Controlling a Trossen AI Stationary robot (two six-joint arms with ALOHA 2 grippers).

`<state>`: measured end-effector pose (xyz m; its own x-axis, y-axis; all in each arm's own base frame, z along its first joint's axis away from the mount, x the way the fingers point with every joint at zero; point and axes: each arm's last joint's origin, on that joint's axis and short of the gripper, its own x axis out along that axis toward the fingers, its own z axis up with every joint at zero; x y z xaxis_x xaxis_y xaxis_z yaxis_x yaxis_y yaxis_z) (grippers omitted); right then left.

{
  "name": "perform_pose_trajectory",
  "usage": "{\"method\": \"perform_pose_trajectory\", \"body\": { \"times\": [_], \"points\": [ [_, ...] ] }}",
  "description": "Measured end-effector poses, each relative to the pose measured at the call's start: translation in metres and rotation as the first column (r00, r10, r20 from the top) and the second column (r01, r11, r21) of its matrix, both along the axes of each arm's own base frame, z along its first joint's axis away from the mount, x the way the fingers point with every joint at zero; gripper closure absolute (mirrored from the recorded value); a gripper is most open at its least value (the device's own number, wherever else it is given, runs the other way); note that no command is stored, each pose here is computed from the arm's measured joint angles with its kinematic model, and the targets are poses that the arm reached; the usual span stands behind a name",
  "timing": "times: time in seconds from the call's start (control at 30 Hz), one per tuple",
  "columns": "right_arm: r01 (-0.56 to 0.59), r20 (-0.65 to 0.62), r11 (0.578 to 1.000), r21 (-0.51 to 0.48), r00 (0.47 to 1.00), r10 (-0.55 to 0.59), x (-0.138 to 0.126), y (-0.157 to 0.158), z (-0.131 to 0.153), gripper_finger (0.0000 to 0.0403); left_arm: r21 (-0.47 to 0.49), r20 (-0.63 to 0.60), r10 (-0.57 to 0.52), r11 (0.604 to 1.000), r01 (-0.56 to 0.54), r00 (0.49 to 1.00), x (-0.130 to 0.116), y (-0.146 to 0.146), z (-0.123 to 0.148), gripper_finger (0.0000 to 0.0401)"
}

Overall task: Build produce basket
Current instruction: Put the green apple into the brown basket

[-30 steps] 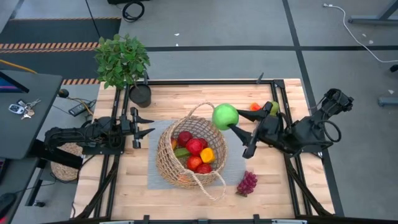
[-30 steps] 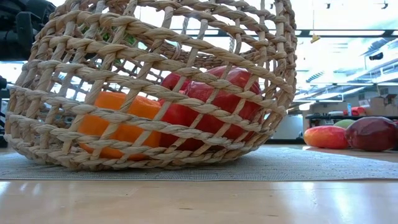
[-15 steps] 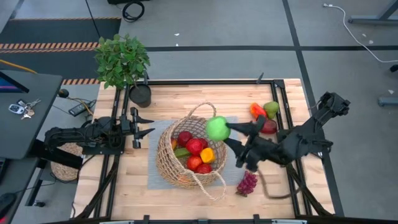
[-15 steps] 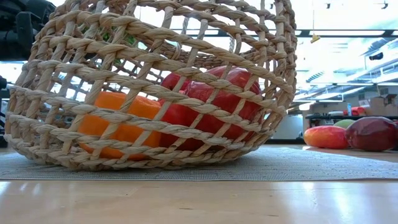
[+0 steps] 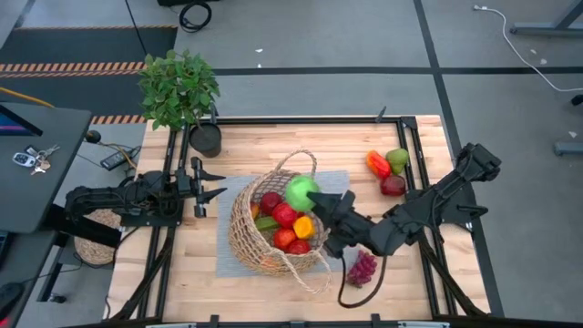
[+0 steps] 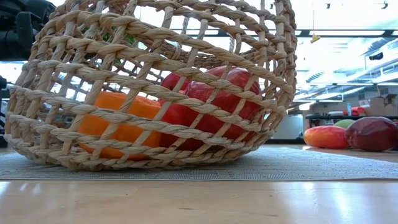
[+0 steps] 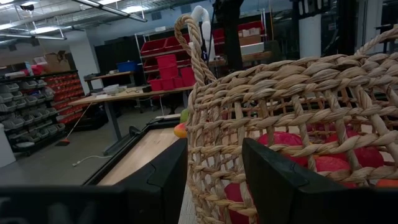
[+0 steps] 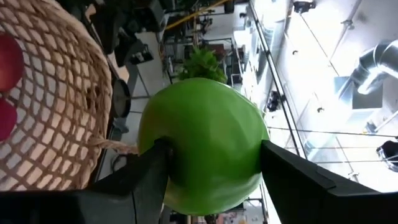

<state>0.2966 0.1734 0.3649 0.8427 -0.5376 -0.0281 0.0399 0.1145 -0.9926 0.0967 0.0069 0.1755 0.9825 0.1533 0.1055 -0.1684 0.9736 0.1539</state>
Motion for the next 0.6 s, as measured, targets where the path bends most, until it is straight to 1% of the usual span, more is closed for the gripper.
{"method": "perform_pose_trajectory", "body": {
  "times": [0.13, 0.2, 0.27, 0.33, 0.4, 0.47, 0.6],
  "points": [
    [-0.030, 0.023, 0.999, 0.038, 0.999, 0.029, 0.002, -0.002, 0.000, 0.0159, 0.000, 0.000, 0.000, 1.000, 0.000, 1.000, 0.000, 0.000, 0.000, 0.0241],
    [-0.069, 0.064, 0.992, 0.109, 0.996, 0.062, 0.005, -0.004, 0.000, 0.0159, 0.000, 0.000, 0.000, 1.000, 0.000, 1.000, 0.000, 0.000, 0.000, 0.0241],
    [-0.116, 0.105, 0.976, 0.186, 0.990, 0.098, 0.008, -0.007, -0.001, 0.0159, 0.000, 0.000, -0.001, 1.000, 0.001, 1.000, 0.000, 0.000, 0.000, 0.0241],
    [-0.145, 0.115, 0.961, 0.235, 0.986, 0.121, 0.015, -0.010, -0.006, 0.0159, 0.000, 0.000, 0.000, 1.000, 0.000, 1.000, 0.000, 0.000, 0.000, 0.0241],
    [-0.153, 0.087, 0.950, 0.272, 0.987, 0.135, 0.021, -0.015, -0.014, 0.0159, 0.000, 0.000, 0.000, 1.000, 0.000, 1.000, 0.000, 0.000, 0.000, 0.0241],
    [-0.162, 0.075, 0.927, 0.338, 0.987, 0.145, 0.029, -0.023, -0.023, 0.0159, 0.000, 0.000, 0.000, 1.000, 0.000, 1.000, 0.000, 0.000, 0.000, 0.0241],
    [-0.125, 0.023, 0.894, 0.429, 0.992, 0.128, 0.046, -0.040, -0.054, 0.0159, 0.000, -0.003, 0.000, 1.000, 0.000, 1.000, 0.000, 0.000, 0.000, 0.0241]
  ]
}}
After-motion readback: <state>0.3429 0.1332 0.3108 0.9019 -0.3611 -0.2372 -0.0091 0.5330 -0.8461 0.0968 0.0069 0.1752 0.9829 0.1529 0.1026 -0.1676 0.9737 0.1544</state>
